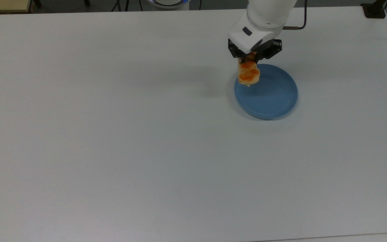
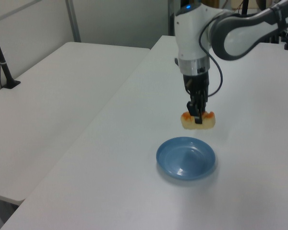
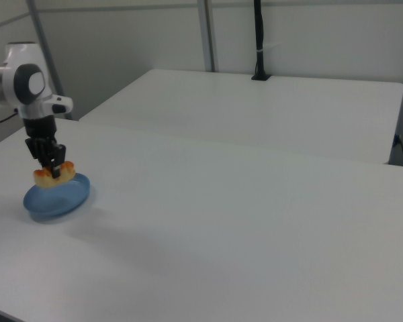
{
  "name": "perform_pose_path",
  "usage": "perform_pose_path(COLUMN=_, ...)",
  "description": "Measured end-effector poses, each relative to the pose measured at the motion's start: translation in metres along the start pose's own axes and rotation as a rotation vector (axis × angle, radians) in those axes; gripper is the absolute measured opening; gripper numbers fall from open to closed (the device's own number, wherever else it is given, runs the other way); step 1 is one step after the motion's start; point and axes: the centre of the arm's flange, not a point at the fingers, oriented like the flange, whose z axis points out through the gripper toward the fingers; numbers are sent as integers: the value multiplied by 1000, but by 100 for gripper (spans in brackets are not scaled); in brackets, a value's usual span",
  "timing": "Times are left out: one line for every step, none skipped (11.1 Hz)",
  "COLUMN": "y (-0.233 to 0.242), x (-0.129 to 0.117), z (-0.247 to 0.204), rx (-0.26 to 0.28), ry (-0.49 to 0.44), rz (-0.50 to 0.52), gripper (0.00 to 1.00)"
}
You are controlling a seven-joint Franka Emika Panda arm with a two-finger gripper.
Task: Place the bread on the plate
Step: 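Lift the bread roll and carry it over the blue plate, then lower the bread onto the plate and open the gripper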
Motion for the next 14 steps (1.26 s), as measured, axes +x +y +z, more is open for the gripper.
perform_pose_path(y=-15, x=-7, z=9, rx=13, ry=12, rz=17, gripper=37)
perform_pose_path(y=-28, x=-12, z=16, rx=28, ry=26, rz=26, gripper=37)
perform_pose_path(y=-39, x=-15, z=21, rx=43, ry=42, rz=34, gripper=37)
perform_pose_path(y=-47, x=-15, z=25, rx=59, ry=57, rz=49, gripper=37)
perform_pose_path(y=-54, x=-12, z=32, rx=70, ry=76, rz=56, gripper=37)
perform_pose_path(y=-59, x=-9, z=41, rx=68, ry=92, rz=61, gripper=37)
perform_pose_path(y=-62, x=-5, z=53, rx=55, ry=105, rz=60, gripper=37)
perform_pose_path(y=-63, x=-1, z=67, rx=32, ry=116, rz=62, gripper=37)
perform_pose_path(y=-64, x=2, z=79, rx=8, ry=123, rz=60, gripper=37)
perform_pose_path(y=-66, x=4, z=89, rx=-12, ry=134, rz=52, gripper=39)
perform_pose_path(y=-69, x=5, z=95, rx=-20, ry=145, rz=57, gripper=40)
perform_pose_path(y=-70, x=5, z=97, rx=-23, ry=151, rz=64, gripper=51)
perform_pose_path(y=-71, x=5, z=96, rx=-23, ry=153, rz=68, gripper=66)
perform_pose_path(y=-71, x=6, z=95, rx=-21, ry=156, rz=70, gripper=81)
